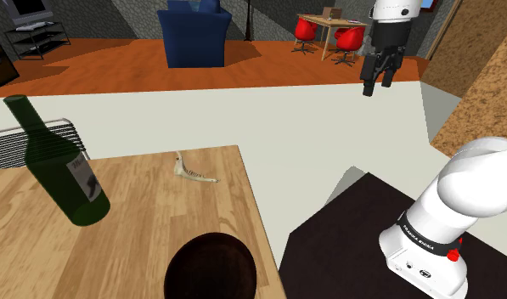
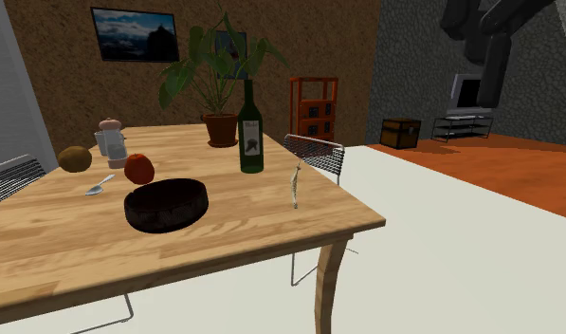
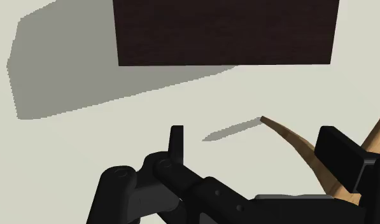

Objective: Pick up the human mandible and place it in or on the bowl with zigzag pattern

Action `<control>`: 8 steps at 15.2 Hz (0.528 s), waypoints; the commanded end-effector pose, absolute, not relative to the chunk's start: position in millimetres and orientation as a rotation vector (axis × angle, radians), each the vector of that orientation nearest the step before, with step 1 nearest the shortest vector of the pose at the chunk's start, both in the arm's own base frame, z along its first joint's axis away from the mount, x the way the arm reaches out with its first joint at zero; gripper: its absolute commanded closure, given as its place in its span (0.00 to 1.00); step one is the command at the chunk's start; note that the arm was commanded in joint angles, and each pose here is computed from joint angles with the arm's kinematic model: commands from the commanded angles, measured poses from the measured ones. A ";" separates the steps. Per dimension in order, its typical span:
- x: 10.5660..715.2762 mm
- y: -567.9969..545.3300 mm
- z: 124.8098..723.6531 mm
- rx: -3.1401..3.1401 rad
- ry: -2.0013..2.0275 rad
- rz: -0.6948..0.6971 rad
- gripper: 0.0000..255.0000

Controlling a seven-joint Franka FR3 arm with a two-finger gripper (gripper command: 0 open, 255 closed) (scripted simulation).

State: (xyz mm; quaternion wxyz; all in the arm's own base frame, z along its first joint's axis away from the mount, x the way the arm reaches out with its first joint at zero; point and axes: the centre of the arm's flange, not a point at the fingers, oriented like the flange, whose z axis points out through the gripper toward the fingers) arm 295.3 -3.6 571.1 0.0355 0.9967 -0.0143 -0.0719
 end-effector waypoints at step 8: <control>351.5 35.3 521.4 3.119 0.179 -0.175 0.00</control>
